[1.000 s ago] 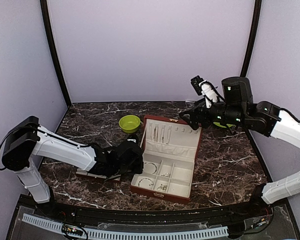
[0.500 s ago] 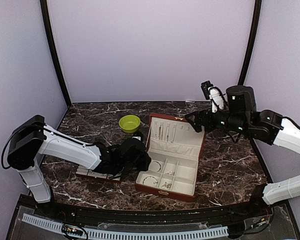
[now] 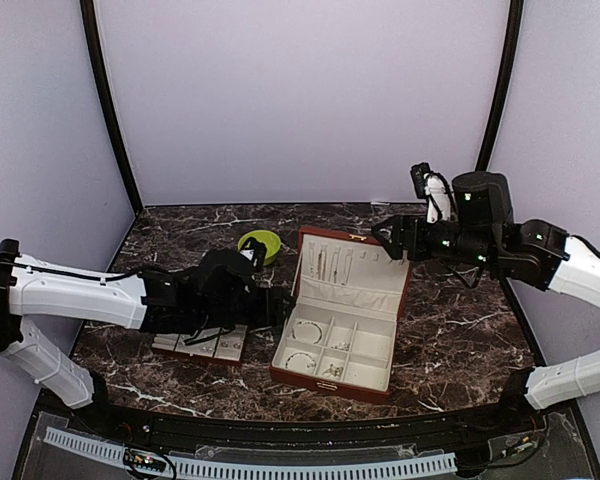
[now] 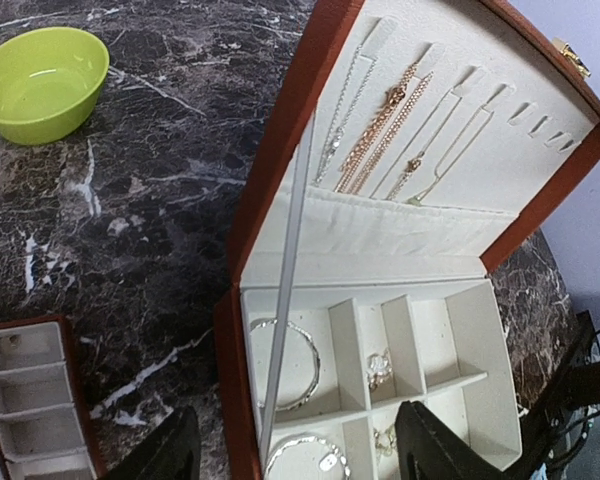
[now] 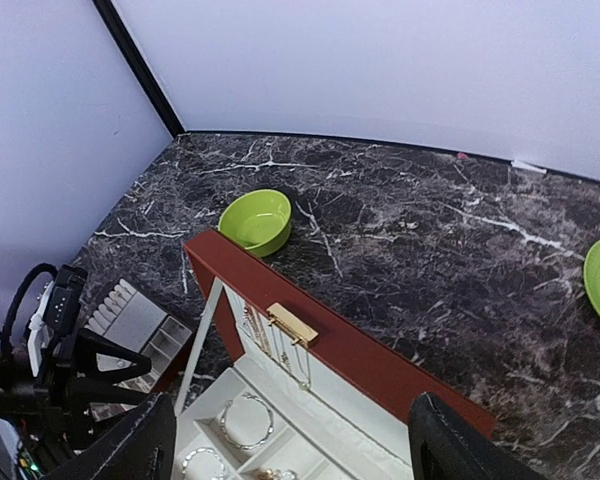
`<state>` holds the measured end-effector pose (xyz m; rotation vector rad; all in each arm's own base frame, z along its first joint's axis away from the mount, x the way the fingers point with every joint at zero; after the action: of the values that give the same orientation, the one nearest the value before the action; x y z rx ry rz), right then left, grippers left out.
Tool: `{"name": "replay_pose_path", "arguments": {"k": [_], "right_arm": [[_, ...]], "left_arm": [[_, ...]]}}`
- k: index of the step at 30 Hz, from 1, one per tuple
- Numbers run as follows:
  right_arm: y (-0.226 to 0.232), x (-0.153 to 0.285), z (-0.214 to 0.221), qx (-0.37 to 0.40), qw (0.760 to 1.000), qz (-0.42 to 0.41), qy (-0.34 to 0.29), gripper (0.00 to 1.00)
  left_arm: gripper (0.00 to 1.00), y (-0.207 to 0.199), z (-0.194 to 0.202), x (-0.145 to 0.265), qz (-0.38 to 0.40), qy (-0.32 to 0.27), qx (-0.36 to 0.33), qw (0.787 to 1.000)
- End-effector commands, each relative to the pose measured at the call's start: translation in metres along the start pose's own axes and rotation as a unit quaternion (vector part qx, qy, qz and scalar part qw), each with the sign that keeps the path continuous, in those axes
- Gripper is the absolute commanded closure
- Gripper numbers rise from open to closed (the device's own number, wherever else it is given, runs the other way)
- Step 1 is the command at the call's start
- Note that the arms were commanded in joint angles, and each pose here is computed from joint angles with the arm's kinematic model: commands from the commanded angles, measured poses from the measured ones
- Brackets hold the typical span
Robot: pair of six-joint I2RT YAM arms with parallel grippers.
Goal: Organize the mixed jewelry
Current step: Move the jewelry box to the center of the board, then adjust the compartment layer at the center of the board.
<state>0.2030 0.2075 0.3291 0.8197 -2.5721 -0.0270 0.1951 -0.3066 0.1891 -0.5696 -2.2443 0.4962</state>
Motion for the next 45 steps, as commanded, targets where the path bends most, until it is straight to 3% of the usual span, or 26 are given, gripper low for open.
{"name": "replay_pose_path", "arguments": {"k": [1,11,13,19,28,37,45], "right_arm": [[0.016,0.003,-0.003,-0.076,0.997,-0.015,0.004,0.21],[0.106,-0.037,0.028,-0.098,0.991,-0.023,0.089,0.3],[0.127,-0.051,0.035,-0.087,0.99,-0.025,0.105,0.3],[0.179,-0.098,0.055,-0.074,0.985,-0.034,0.151,0.31],[0.217,-0.161,0.077,-0.051,0.978,-0.023,0.201,0.29],[0.234,-0.213,0.12,-0.034,0.965,-0.012,0.261,0.29],[0.221,-0.243,0.148,-0.048,0.953,0.008,0.298,0.29]], "left_arm": [[0.31,0.039,-0.001,0.024,-0.049,0.063,-0.003,0.997],[0.18,0.137,-0.042,0.084,-0.114,0.049,0.08,0.989],[0.13,0.155,-0.042,0.09,-0.115,0.054,0.102,0.987],[0.1,0.2,-0.031,0.095,-0.148,0.043,0.17,0.973],[0.07,0.229,-0.021,0.099,-0.21,0.017,0.18,0.961],[0.07,0.234,-0.01,0.085,-0.17,0.025,0.202,0.964],[0.07,0.24,-0.001,0.085,-0.188,0.035,0.192,0.963]]}}
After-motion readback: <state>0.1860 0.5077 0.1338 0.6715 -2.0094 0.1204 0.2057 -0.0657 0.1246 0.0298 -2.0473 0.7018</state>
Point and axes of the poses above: each gripper's point midway between its finger pads, its own x axis back along the fingers, its own y axis along the line the jaws close on, z = x × y, the point moved 8 cm from there along x, back along the fingers, and after that the axes turned 8 degrees about x, right-handed, at the moved point
